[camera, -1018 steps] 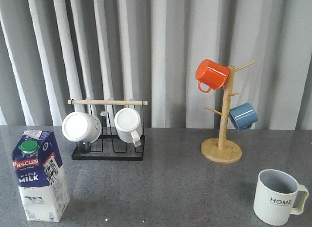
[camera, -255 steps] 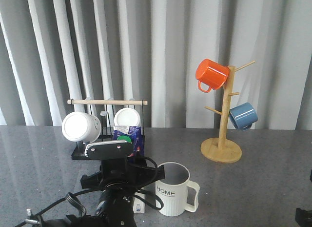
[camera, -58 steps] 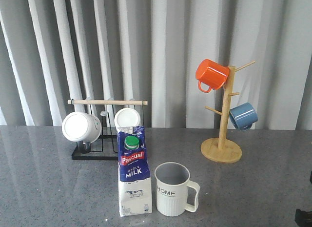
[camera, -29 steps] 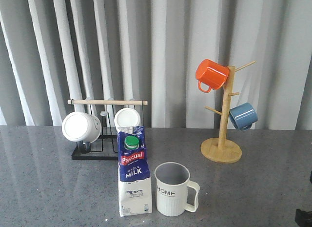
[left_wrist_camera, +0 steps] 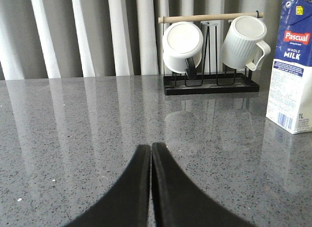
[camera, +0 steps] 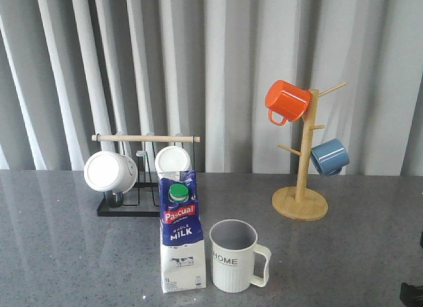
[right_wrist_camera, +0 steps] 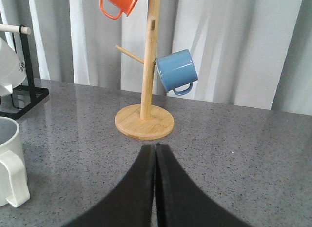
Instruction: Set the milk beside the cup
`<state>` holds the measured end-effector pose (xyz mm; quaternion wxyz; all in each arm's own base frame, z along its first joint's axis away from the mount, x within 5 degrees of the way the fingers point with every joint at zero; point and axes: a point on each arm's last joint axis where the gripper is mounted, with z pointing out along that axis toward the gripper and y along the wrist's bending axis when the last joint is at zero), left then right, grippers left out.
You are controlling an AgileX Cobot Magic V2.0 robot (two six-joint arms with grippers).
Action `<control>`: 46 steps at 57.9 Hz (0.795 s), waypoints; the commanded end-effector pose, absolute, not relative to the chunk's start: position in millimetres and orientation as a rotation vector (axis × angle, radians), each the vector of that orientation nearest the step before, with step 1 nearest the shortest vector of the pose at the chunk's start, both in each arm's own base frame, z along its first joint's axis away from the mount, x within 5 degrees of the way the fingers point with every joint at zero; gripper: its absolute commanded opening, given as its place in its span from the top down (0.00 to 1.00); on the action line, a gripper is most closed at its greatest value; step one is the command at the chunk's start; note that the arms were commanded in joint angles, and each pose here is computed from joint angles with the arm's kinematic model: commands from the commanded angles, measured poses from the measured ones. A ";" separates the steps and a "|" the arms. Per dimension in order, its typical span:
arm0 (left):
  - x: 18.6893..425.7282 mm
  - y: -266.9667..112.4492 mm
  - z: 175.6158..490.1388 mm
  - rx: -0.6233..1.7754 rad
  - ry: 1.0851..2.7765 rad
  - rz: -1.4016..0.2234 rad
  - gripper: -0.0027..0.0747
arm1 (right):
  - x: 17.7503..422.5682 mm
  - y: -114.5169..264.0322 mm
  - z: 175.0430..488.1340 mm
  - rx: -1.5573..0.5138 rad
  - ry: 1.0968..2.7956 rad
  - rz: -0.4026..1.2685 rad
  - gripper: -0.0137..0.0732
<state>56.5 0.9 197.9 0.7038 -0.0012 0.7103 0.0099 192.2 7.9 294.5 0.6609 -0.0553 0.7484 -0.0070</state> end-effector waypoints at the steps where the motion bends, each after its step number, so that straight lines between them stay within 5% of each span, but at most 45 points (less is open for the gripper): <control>1: 54.5 0.9 211.2 -0.016 1.484 0.010 0.98 | 192.3 8.2 312.1 -0.126 1.583 -0.012 0.85; 13: 54.5 0.9 211.2 -0.016 1.484 0.010 0.98 | 190.3 8.2 313.6 -0.125 1.578 -0.013 0.85; 26: 54.5 0.9 211.2 -0.016 1.484 0.010 0.98 | 136.2 7.7 327.9 -0.179 1.401 -0.087 0.85; 46: 54.5 0.9 211.2 -0.016 1.484 0.010 0.98 | 58.0 4.3 230.1 -0.066 1.342 0.032 0.85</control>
